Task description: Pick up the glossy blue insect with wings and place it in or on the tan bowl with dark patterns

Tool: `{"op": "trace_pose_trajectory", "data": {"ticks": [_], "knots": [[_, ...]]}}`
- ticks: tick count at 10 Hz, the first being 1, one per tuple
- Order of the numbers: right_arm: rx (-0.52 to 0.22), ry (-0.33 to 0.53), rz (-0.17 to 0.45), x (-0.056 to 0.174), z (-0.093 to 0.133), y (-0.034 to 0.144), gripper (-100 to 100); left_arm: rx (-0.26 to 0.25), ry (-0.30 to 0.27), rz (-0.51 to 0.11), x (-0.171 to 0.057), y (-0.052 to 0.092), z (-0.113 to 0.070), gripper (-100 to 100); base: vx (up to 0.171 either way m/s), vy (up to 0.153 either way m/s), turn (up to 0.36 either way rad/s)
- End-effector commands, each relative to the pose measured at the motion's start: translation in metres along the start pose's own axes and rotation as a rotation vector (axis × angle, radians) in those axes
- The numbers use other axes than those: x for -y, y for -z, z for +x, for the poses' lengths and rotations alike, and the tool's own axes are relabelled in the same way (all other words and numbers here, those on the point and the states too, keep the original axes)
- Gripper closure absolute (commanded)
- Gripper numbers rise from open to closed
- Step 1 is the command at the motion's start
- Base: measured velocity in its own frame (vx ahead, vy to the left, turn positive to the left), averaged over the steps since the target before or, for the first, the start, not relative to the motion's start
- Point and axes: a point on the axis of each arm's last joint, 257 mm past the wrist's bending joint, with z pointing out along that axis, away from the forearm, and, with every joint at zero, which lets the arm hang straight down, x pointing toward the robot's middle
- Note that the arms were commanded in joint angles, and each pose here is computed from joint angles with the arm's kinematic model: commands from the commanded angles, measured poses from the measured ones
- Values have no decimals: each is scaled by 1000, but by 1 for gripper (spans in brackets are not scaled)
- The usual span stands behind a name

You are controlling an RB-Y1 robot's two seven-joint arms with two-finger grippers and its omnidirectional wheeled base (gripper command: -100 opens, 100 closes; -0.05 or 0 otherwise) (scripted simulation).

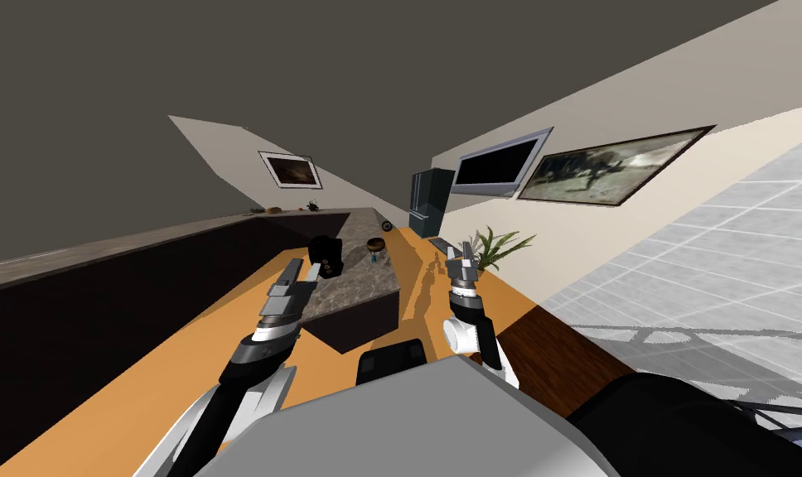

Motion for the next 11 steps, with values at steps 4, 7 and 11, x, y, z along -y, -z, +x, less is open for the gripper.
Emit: {"op": "trace_pose_trajectory", "data": {"ticks": [4, 7, 11], "knots": [[0, 0, 0, 0, 0, 0, 0, -96, -26, -117, -35, 7, 10, -100, -84, -90, -99], [0, 0, 0, 0, 0, 0, 0, -149, -45, -209, -64, 15, 13, -100, -46, -103, -114], [0, 0, 0, 0, 0, 0, 0, -229, -83, -369, -117, 36, 12, -100, -13, -96, -119]]}}
